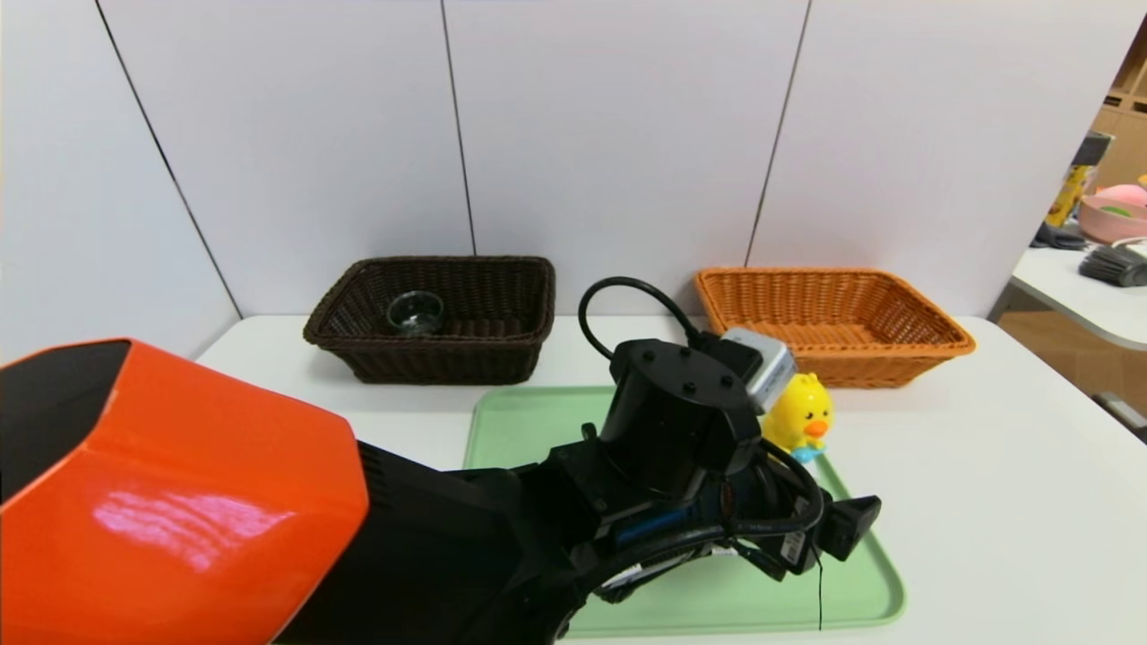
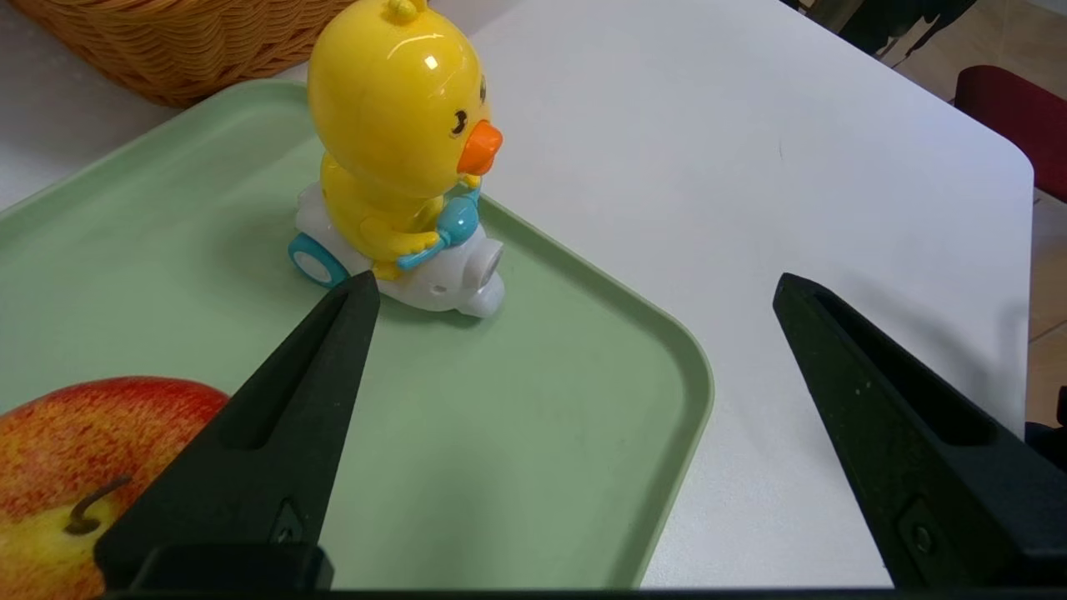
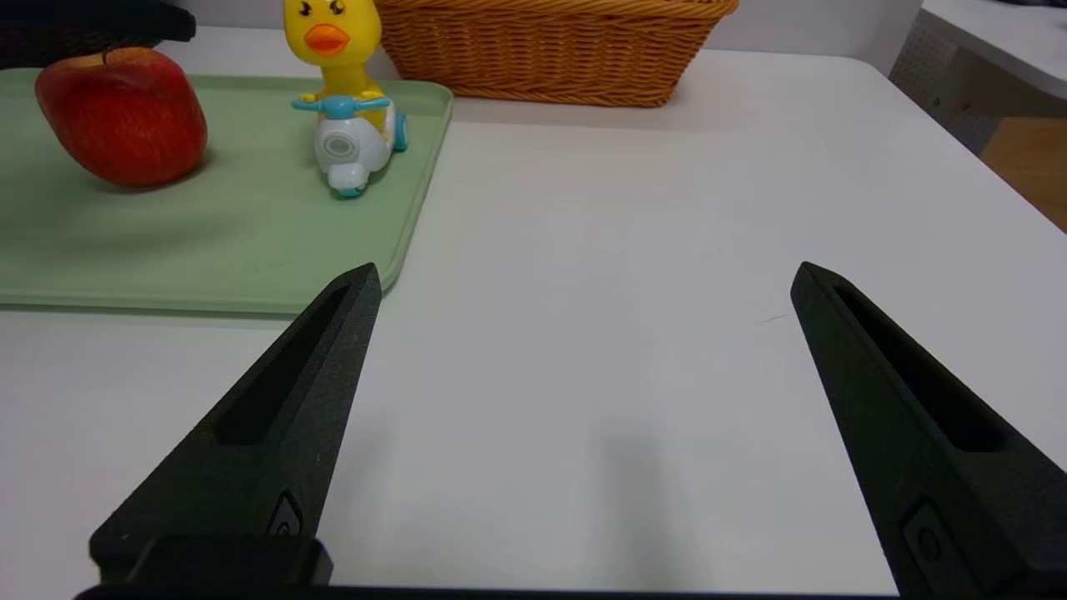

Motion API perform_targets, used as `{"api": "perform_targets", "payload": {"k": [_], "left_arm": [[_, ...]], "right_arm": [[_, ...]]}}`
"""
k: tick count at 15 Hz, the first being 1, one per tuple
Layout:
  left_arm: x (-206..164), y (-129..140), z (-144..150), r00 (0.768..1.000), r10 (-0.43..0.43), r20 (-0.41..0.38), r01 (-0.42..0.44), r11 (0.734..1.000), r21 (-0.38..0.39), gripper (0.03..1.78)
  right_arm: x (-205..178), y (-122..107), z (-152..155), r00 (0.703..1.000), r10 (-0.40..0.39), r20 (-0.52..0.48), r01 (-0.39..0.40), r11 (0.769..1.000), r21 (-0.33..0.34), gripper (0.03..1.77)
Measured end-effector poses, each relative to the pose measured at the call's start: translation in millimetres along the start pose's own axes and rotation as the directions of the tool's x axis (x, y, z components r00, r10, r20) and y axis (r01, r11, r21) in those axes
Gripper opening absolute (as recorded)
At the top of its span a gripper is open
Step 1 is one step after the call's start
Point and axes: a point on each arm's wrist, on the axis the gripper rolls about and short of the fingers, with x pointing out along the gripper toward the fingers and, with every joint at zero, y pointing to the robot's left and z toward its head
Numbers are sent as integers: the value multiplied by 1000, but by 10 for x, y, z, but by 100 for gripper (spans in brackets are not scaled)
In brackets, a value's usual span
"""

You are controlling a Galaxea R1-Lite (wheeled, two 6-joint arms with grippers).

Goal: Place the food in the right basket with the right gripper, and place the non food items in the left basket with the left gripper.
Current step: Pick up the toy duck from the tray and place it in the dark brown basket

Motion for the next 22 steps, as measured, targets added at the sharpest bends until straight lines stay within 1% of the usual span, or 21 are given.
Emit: {"api": "perform_targets", "payload": {"k": [3, 6, 8, 10, 14, 22], "left_arm": [[109, 1, -55, 1000, 9, -5, -9, 1000, 23, 169], [201, 13, -67, 998, 62, 13, -62, 996, 60, 169], [257, 19, -80, 998, 67, 17, -68, 995, 75, 169], [301, 31, -116, 997, 74, 12, -75, 994, 77, 169], [414, 49, -97, 986, 157, 51, -160, 984, 74, 169], [658, 80, -138, 984, 163, 77, -168, 984, 63, 169]], "right_arm": [[0, 0, 1, 1000, 0, 0, 0, 1000, 0, 170], [0, 0, 2, 1000, 0, 1, 0, 1000, 0, 170], [0, 0, 1, 1000, 0, 0, 0, 1000, 0, 170], [0, 0, 1, 1000, 0, 0, 0, 1000, 0, 170], [0, 0, 1, 1000, 0, 0, 0, 1000, 0, 170], [0, 0, 1, 1000, 0, 0, 0, 1000, 0, 170]]}}
